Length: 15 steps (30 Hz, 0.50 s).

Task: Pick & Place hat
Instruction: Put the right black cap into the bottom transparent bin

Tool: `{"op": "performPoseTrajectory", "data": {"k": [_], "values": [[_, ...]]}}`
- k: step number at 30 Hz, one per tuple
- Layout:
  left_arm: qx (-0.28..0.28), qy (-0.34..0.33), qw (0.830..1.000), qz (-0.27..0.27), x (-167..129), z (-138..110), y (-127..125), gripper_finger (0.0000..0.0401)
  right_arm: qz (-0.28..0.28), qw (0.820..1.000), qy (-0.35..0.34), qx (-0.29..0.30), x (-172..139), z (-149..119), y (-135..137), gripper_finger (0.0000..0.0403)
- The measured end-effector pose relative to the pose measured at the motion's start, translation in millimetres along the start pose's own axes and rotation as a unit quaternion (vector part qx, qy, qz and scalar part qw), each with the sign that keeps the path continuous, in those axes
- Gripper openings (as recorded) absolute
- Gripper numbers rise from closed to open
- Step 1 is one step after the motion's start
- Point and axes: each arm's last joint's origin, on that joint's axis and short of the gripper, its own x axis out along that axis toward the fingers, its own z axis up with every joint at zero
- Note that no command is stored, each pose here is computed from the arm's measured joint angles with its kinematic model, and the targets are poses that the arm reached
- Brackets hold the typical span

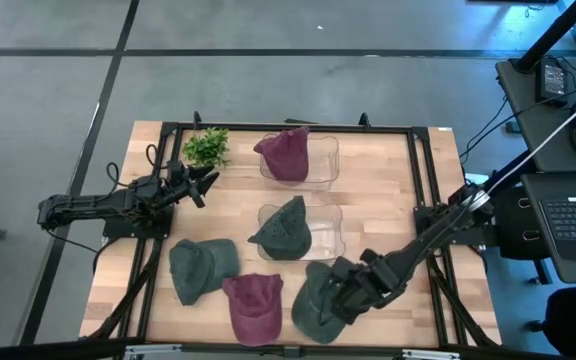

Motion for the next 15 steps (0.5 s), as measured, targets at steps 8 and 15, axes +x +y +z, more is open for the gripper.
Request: {"op": "performPoseTrajectory", "data": {"k": [8,15], "values": [[-0.004,0.000,1.000,0.000,0.0,0.1,0.0,0.0190,0.050,0.998,-0.039,0.023,10.9,-22.4,-32.6,0.0136],[-0.003,0.001,1.000,0.001,0.0,-0.2,0.1,0.0191,0.063,0.990,-0.080,0.093,24.1,-25.8,-57.2,0.0137]]}}
